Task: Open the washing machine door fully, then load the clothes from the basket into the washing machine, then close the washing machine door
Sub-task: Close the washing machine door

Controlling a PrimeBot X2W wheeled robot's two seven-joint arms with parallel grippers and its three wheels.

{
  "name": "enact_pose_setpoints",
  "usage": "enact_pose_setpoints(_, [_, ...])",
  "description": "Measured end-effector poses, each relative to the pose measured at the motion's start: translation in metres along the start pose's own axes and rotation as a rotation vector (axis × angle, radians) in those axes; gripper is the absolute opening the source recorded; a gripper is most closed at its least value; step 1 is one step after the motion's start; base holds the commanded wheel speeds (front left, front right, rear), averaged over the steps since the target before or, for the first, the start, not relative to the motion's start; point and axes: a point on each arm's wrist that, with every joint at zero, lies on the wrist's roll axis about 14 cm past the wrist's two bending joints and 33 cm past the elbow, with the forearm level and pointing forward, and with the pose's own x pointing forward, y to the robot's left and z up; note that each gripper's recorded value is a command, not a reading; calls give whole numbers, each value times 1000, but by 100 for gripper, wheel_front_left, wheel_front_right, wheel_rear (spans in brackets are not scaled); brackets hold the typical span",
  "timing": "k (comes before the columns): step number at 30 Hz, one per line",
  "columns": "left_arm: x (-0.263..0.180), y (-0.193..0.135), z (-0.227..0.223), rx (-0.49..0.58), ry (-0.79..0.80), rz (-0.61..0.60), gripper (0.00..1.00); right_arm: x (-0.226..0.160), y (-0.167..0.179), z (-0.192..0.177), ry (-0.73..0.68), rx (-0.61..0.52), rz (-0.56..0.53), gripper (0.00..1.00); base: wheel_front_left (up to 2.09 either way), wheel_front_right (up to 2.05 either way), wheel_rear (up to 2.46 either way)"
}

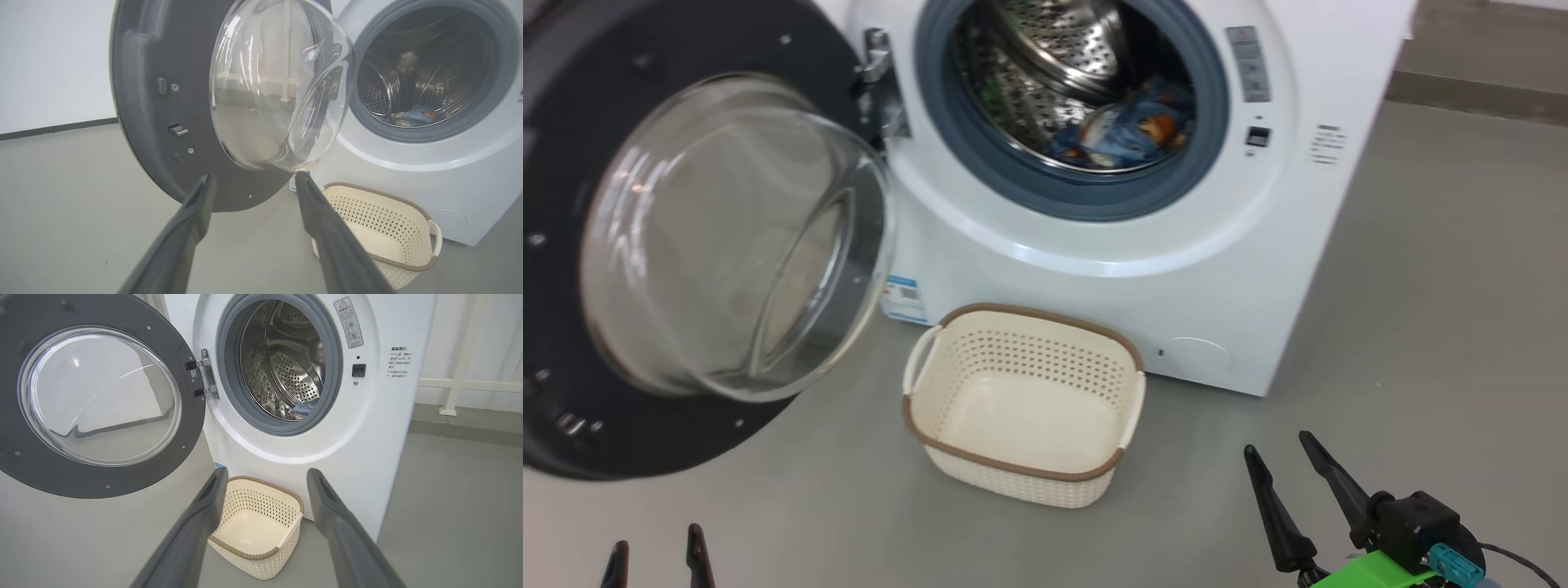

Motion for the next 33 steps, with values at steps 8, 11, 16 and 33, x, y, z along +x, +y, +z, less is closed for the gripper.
enact_pose_setpoints(8, [-15, 30, 1, 6, 0, 112, 100, 15, 26, -10, 25, 13, 87, 100, 0, 0, 0])
enact_pose_setpoints(11, [-20, 37, 1, 5, 3, 136, 100, 19, 35, -14, 35, 18, 115, 100, 0, 0, 0])
enact_pose_setpoints(16, [-21, 42, -1, 8, 13, 164, 100, 22, 42, -23, 60, 28, 139, 100, 0, 0, 0])
enact_pose_setpoints(33, [-21, 44, -1, 3, 17, 181, 100, 28, 39, -23, 58, 24, 141, 100, 0, 0, 0])
